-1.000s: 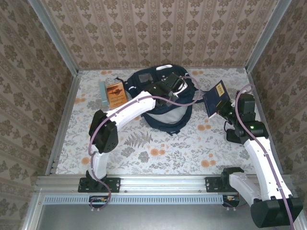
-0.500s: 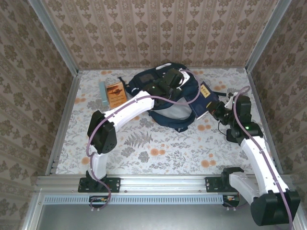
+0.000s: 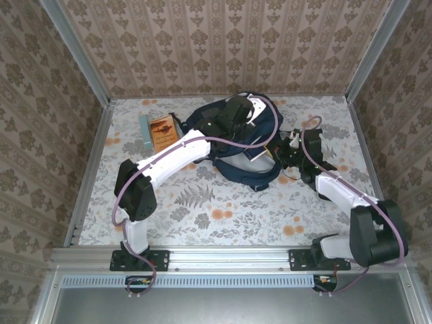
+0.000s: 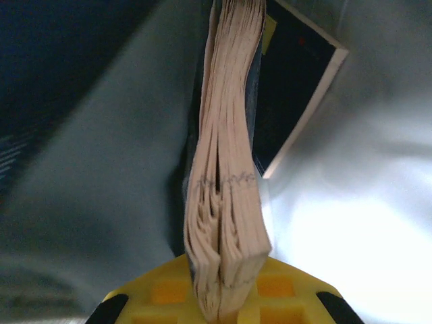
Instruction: Pack the student bag
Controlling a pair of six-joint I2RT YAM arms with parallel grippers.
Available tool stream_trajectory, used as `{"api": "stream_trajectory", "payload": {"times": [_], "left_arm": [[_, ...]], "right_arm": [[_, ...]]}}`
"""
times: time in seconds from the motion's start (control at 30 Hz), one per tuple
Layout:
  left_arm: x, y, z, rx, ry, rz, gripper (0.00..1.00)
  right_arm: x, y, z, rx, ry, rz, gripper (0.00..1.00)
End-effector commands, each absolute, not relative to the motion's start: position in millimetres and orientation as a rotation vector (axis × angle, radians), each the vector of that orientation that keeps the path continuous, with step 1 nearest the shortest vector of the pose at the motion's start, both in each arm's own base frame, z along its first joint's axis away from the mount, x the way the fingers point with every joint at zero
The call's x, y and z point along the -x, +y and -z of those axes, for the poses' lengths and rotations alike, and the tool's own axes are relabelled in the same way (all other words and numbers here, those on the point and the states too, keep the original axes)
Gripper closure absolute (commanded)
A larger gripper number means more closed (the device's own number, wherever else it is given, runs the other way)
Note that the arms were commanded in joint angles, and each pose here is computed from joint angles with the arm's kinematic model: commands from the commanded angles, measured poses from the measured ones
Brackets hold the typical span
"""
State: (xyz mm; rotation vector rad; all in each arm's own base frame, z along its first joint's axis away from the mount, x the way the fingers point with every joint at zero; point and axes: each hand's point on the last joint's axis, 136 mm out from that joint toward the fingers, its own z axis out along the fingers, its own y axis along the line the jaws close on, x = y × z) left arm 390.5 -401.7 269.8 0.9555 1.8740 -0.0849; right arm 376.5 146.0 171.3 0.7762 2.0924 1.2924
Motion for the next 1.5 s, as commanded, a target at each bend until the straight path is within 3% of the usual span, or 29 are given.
{"api": "stream_trajectory", "payload": {"times": [0.0,0.77,0.83,0.97,1.1,1.3,1.4,1.47], "left_arm": [[-383,-403,-364,-0.775,1.69,0.252,1.0],[-370,-396,-361,-0.742,1.73,0.346,1.0],[-370,-394,-360,-0.741,1.736,0.348,1.0],[-372,-390,-360,-0.732,1.743,0.346,1.0],[-376,-387,-357,-0.722,1.756,0.354,1.0],[-383,-385,-352,-0.701,1.774,0.367,1.0],[-385,-385,-347,-0.7,1.788,0.375,1.0],[-386,-385,-344,-0.703,1.794,0.378,1.0]], "right_arm": [[-398,154,-199,-0.741,1.936,-1.373,0.97],[-489,196,-108,-0.965,1.849,-1.225,0.93],[-491,197,-103,-0.97,1.862,-1.213,0.83],[-483,194,-97,-0.985,1.919,-1.176,0.48],[-468,184,-102,-0.993,1.962,-1.113,0.37],[-447,163,-108,-1.044,1.977,-1.035,0.43],[-436,154,-103,-1.095,2.018,-0.983,0.59],[-429,151,-101,-1.108,2.028,-0.963,0.64]]}}
